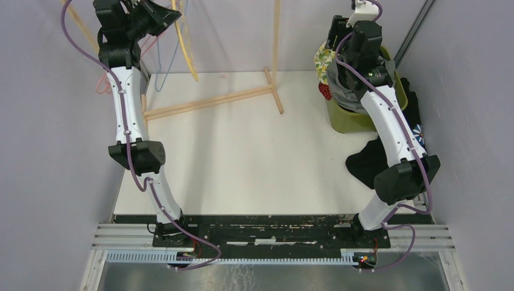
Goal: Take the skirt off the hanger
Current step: Place the hanger at the clothesline.
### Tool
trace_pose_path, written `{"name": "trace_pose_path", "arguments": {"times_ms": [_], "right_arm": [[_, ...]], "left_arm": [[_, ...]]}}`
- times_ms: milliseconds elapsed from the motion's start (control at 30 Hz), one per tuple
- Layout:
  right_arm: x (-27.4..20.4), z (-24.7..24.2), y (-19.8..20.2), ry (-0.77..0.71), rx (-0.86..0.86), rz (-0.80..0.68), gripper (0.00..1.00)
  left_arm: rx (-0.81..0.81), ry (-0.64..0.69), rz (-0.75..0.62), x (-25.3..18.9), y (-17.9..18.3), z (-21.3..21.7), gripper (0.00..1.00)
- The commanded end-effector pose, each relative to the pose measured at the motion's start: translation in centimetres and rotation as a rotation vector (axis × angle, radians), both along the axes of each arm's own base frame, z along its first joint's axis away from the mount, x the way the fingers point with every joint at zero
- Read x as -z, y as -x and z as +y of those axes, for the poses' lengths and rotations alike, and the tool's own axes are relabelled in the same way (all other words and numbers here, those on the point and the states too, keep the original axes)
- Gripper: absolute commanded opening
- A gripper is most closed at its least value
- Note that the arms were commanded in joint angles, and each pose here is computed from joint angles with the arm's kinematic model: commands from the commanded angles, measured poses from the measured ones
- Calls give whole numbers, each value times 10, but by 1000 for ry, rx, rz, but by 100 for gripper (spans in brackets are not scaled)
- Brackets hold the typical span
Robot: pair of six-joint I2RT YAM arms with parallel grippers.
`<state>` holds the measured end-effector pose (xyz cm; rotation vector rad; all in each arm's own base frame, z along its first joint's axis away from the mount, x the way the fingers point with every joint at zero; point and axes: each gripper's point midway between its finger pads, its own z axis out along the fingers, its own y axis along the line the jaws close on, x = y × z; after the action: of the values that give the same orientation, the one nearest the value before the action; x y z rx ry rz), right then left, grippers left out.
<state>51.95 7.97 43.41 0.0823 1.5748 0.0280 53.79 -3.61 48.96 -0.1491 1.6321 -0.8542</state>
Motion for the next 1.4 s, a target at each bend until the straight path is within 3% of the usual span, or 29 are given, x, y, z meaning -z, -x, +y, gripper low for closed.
{"name": "trace_pose_path", "arguments": {"times_ms": [0, 233, 467, 633, 733, 833, 1167, 1367], "right_arm": [[-35, -3, 11, -9, 10, -95, 69], [-36, -2, 12, -11, 8, -99, 69], [-39, -2, 14, 2, 12, -103, 69], [-38, -2, 15, 5, 12, -104, 68], [-38, -1, 15, 0, 11, -104, 68], [-40, 0, 15, -2, 8, -109, 68], [-46, 1, 21, 2, 6, -120, 68], [-45, 0, 25, 13, 12, -121, 68]], "left_arm": [[23, 30, -67, -23, 4, -5, 3], [9, -3, -96, -38, 21, -3, 5], [21, 24, -139, -52, 23, 1, 16], [2, 6, -175, -64, 30, 2, 19], [0, 8, -193, -71, 35, 3, 14], [41, 25, -189, -75, 42, -3, 3], [111, 58, 17, -19, 34, -11, 3], [-10, 0, 43, -8, 27, 7, 3]]}}
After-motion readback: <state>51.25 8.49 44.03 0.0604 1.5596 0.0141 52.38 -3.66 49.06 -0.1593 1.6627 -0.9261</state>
